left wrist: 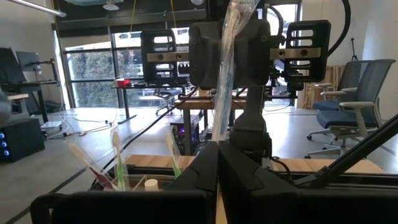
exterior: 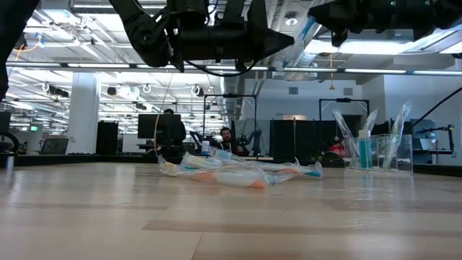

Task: Pick & Place toothbrushing station
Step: Put the blue toothbrush into the transparent organizer

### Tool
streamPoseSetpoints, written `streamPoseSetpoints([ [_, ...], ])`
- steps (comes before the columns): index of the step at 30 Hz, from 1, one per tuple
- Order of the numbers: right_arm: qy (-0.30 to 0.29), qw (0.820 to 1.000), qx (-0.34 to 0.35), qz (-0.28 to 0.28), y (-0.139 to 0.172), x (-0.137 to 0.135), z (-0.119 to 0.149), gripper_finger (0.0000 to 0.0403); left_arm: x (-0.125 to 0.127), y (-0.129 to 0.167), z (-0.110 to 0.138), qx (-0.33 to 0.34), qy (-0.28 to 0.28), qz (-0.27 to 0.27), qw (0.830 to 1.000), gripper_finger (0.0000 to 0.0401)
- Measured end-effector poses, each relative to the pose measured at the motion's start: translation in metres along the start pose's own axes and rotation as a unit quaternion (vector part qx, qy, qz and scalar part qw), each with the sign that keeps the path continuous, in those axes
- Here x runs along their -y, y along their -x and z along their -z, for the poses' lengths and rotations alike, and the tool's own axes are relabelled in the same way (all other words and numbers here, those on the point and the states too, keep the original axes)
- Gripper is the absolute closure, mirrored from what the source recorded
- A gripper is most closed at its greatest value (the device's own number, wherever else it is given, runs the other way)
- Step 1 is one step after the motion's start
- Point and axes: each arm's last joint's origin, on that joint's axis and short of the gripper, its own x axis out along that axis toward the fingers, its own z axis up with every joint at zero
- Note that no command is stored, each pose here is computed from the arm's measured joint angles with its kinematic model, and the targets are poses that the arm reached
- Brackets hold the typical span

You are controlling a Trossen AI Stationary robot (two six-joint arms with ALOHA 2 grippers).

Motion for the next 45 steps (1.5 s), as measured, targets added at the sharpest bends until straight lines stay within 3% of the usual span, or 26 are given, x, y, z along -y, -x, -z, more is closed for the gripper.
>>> streamPoseSetpoints([
  [15, -0.009, 1.000, -0.004, 0.017, 0.013, 0.002, -0.003, 0.0392, -0.001, 0.011, -0.004, -0.011, 0.001, 0.001, 1.000, 0.0310],
  [28, -0.045, 0.990, -0.077, 0.109, 0.035, 0.012, 0.007, 0.0392, 0.015, 0.061, -0.019, -0.031, 0.006, 0.033, 0.999, 0.0307],
  [45, -0.095, 0.955, -0.149, 0.238, 0.060, 0.026, 0.021, 0.0392, 0.021, 0.077, -0.005, -0.061, 0.043, 0.042, 0.996, 0.0307],
])
